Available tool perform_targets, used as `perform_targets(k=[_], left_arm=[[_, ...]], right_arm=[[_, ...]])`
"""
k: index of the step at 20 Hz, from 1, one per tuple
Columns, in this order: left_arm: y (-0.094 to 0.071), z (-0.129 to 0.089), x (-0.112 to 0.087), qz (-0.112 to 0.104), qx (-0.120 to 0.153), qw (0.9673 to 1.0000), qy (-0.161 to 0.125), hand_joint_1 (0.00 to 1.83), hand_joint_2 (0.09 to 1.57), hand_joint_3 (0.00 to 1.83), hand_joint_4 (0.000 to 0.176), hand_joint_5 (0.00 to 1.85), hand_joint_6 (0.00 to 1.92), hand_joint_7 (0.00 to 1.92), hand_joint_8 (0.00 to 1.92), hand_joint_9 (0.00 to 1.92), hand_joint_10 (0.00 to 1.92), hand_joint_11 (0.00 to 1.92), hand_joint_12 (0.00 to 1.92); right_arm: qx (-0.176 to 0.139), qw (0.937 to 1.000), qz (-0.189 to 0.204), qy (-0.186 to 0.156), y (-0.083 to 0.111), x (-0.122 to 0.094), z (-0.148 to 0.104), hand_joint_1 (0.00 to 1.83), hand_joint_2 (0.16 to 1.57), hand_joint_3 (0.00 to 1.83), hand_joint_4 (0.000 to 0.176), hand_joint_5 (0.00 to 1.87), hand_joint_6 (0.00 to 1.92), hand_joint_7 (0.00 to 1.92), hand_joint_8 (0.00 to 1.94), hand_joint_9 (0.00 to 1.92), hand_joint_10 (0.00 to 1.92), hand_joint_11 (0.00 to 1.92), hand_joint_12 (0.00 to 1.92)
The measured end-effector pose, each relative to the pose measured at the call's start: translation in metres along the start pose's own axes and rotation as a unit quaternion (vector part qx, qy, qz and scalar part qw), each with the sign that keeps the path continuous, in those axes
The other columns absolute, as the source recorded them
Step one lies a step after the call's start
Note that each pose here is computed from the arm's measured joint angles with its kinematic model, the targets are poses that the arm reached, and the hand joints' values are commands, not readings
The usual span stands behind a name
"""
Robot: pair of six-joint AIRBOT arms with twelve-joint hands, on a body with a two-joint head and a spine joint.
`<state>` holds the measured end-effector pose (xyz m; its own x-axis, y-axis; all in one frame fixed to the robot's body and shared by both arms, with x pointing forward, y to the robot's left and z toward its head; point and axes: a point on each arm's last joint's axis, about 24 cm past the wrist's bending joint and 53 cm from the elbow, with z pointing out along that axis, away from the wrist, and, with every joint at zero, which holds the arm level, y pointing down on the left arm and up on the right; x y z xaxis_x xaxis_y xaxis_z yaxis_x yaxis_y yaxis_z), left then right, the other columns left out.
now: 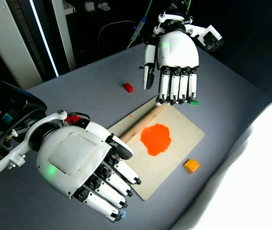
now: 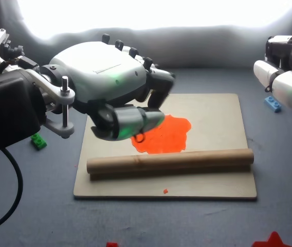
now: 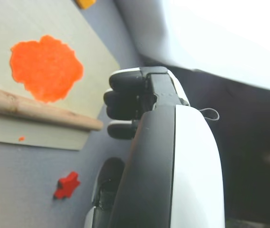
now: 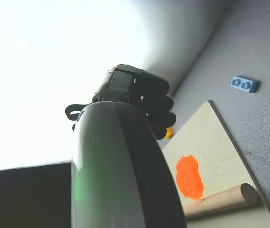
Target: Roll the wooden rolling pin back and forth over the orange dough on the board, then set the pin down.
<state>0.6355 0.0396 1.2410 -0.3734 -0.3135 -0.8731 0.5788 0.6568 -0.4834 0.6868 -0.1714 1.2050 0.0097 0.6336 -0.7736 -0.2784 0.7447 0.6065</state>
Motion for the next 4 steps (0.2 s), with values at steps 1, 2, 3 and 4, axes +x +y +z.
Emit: perform_targets(k=[1, 2, 3, 4], left_arm=[[0.0, 0.0, 0.0, -0.001, 0.0, 1.0, 0.0, 0.44, 1.53, 0.03, 0.053, 0.39, 1.8, 0.53, 1.6, 0.5, 1.79, 0.4, 1.92], [0.0, 0.0, 0.0, -0.003, 0.0, 1.0, 0.0, 0.56, 1.51, 0.01, 0.084, 0.39, 1.89, 0.59, 1.59, 0.55, 1.75, 0.43, 1.92], [0.0, 0.0, 0.0, -0.003, 0.0, 1.0, 0.0, 0.58, 1.51, 0.0, 0.09, 0.39, 1.9, 0.61, 1.59, 0.58, 1.75, 0.45, 1.92], [0.0001, 0.0, 0.0002, -0.003, 0.0, 1.0, 0.0, 0.58, 1.51, 0.0, 0.095, 0.39, 1.92, 0.63, 1.61, 0.57, 1.76, 0.45, 1.92]], right_arm=[[0.0, 1.0, 0.009, 0.0, -0.0004, -0.0004, 0.0, 0.17, 1.53, 0.0, 0.0, 0.64, 1.42, 0.77, 1.37, 0.65, 1.71, 0.47, 1.92], [-0.001, 0.9998, 0.019, 0.001, -0.0008, -0.002, -0.0001, 0.25, 1.52, 0.0, 0.0, 0.66, 1.4, 0.78, 1.38, 0.67, 1.72, 0.5, 1.92], [-0.005, 0.9997, 0.022, 0.0, 0.0, -0.0046, -0.0001, 0.28, 1.51, 0.0, 0.0, 0.67, 1.41, 0.79, 1.38, 0.68, 1.71, 0.5, 1.92], [-0.014, 0.9997, 0.022, -0.001, 0.0026, -0.0091, -0.0004, 0.31, 1.5, 0.0, 0.0, 0.68, 1.39, 0.79, 1.37, 0.67, 1.71, 0.5, 1.92]])
